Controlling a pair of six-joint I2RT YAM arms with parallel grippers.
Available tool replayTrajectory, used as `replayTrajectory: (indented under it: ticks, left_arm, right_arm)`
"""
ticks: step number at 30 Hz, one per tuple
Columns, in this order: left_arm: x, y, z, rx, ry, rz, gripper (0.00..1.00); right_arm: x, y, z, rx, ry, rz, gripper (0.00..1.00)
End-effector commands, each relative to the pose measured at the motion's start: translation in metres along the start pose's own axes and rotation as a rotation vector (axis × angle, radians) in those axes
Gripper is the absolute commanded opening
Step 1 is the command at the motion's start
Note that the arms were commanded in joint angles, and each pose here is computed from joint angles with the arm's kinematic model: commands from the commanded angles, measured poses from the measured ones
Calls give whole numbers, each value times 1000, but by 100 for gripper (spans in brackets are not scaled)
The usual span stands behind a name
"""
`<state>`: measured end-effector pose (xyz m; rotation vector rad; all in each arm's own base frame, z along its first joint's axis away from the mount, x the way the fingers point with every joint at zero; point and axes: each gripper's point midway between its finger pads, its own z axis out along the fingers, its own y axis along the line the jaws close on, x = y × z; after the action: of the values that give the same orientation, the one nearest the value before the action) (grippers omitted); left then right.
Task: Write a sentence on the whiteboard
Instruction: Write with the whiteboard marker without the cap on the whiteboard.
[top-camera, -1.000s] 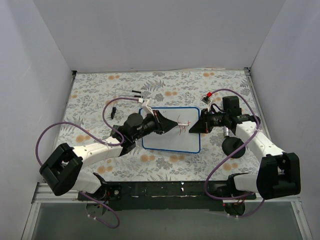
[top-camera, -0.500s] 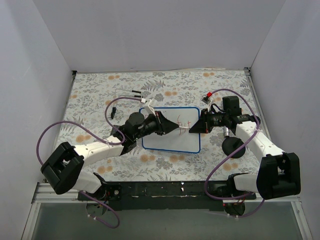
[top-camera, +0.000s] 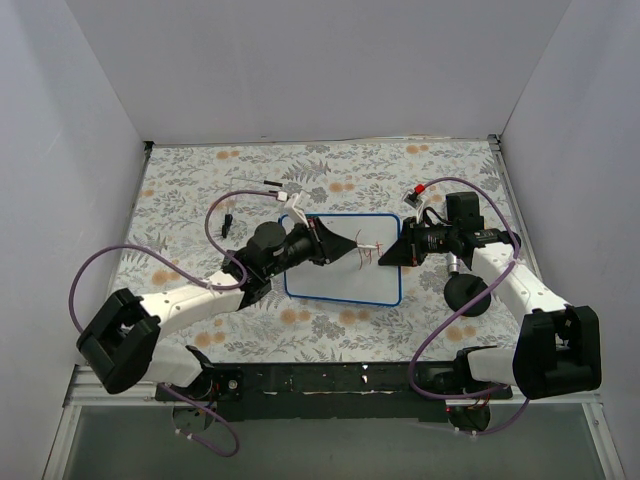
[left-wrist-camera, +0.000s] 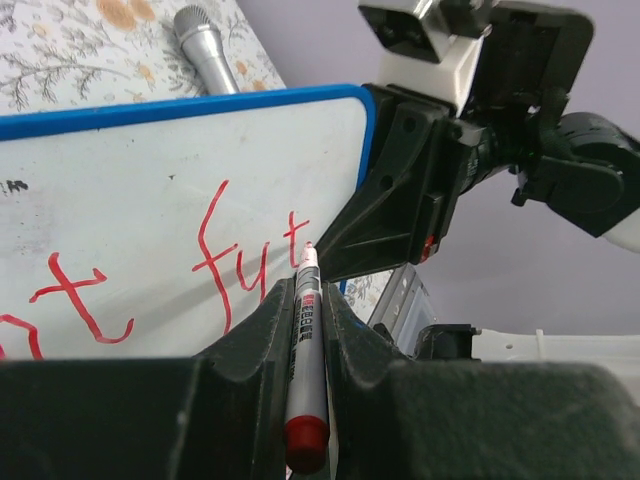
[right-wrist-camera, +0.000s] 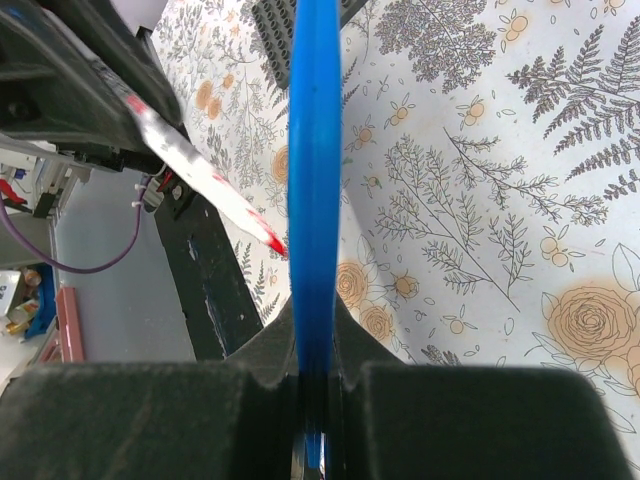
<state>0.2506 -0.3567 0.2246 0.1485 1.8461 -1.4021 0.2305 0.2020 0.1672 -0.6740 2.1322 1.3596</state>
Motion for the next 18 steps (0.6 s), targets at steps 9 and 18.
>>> replayTrajectory:
  ticks: [9, 18]
  left_arm:
    - [-11, 1, -94, -82, -107, 108, 0]
    - [13, 62, -147, -327, -154, 32, 0]
  right_arm:
    - [-18, 12, -9, -6, -37, -144, 1]
    - [-29, 11, -17, 27, -30, -192, 1]
